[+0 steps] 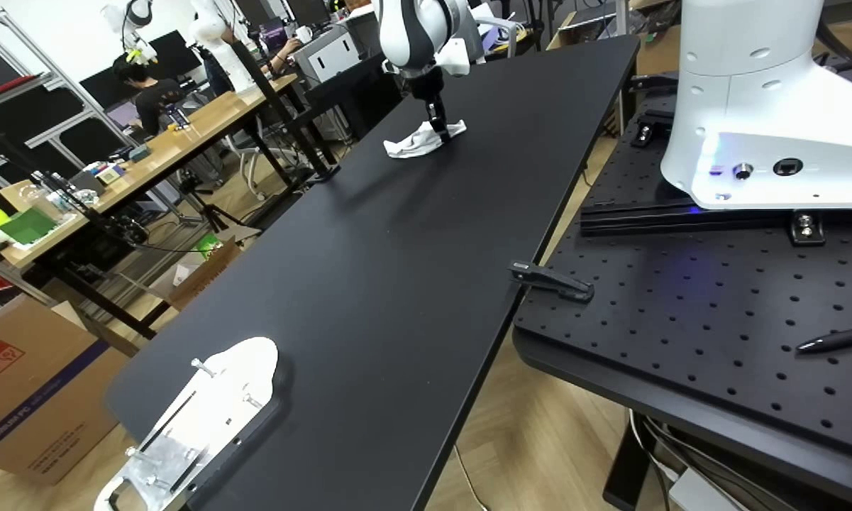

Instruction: Put the cloth on the black rod

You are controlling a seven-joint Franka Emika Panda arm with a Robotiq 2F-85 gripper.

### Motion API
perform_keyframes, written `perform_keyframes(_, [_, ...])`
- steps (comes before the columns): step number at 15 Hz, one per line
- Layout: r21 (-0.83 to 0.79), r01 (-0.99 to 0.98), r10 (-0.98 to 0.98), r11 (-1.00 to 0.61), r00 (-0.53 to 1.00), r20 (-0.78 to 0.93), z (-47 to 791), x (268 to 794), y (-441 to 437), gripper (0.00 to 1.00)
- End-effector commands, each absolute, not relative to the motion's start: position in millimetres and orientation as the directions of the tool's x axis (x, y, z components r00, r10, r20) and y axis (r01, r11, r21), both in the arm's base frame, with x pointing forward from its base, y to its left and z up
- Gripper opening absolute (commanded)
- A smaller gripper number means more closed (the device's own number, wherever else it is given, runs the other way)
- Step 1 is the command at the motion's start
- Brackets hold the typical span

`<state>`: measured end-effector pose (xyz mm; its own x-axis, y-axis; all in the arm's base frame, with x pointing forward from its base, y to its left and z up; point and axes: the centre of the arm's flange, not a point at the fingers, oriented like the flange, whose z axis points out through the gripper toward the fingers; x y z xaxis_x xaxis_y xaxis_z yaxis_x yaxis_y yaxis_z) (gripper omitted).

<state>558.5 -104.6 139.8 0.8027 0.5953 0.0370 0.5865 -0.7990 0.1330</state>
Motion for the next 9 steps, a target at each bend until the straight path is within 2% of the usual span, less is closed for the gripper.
perform_keyframes(1, [0.119, 0.605, 0.613, -0.787, 0.79, 0.034, 174.6, 557.8, -89.0, 0.0])
perform_keyframes(9, [0.143, 0.662, 0.665, -0.736, 0.746, -0.033, 295.6, 556.0, -40.8, 0.01])
